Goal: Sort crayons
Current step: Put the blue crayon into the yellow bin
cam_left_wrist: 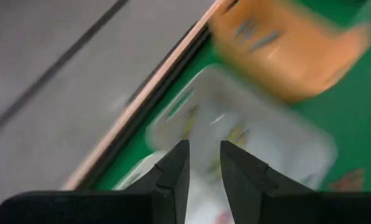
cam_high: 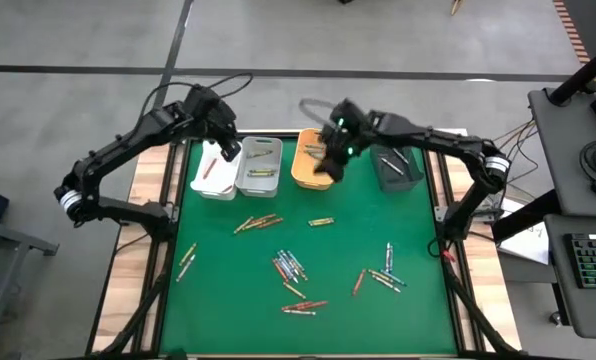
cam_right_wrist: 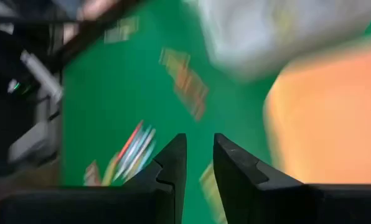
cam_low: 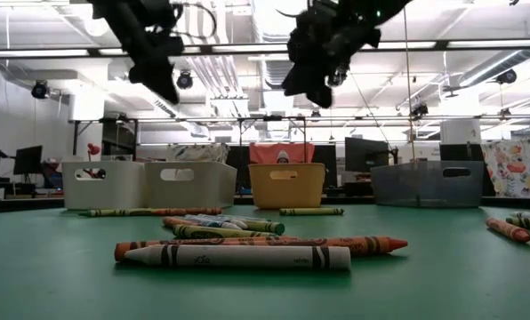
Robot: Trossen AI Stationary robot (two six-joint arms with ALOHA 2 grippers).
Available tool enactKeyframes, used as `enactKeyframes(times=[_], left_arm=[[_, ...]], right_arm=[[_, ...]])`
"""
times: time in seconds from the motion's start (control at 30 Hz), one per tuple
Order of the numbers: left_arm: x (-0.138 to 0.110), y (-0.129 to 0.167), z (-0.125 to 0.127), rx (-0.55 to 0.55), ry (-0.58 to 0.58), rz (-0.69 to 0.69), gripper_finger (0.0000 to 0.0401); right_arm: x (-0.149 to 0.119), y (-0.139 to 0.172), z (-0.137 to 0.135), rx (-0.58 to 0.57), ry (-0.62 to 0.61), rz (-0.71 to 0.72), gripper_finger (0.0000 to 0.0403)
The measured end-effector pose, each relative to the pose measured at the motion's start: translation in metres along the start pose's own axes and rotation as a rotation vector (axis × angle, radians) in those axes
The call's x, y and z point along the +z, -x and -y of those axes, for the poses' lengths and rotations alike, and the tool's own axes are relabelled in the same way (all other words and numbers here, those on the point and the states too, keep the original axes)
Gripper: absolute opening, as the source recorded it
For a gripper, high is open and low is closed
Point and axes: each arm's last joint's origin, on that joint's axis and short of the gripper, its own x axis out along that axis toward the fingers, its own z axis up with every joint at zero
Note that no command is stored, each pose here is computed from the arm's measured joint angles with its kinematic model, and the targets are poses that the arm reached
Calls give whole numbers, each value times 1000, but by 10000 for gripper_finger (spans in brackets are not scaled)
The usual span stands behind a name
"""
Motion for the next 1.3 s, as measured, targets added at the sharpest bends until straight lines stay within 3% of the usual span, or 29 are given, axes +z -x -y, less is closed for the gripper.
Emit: enactKeyframes(times=[0.1,0.2,0.4,0.5,0.57,0.7,0.93,1.03,1.17,1.3], left_arm=[[-1,12,14,-153,120,83,72],[-16,12,37,-234,92,134,72],[-58,3,79,-396,106,234,72],[-78,-2,96,-454,106,275,72],[-87,-5,104,-469,99,316,72],[-102,-13,113,-462,79,322,72],[-102,-16,112,-407,69,359,72],[-102,-15,112,-402,67,369,72],[-100,-14,112,-409,85,381,72],[-98,-13,112,-419,118,386,72]], right_arm=[[-22,-13,-30,12,-91,-176,68],[-47,-25,-59,-15,-99,-359,68],[-93,-42,-98,-275,-2,-586,68],[-116,-47,-113,-276,85,-684,68],[-131,-47,-118,-289,80,-733,68],[-154,-45,-112,-374,-75,-763,68],[-192,-38,-88,-565,-431,-747,68],[-207,-35,-78,-639,-527,-736,68],[-214,-35,-70,-695,-475,-684,68],[-207,-42,-69,-655,-229,-595,68]])
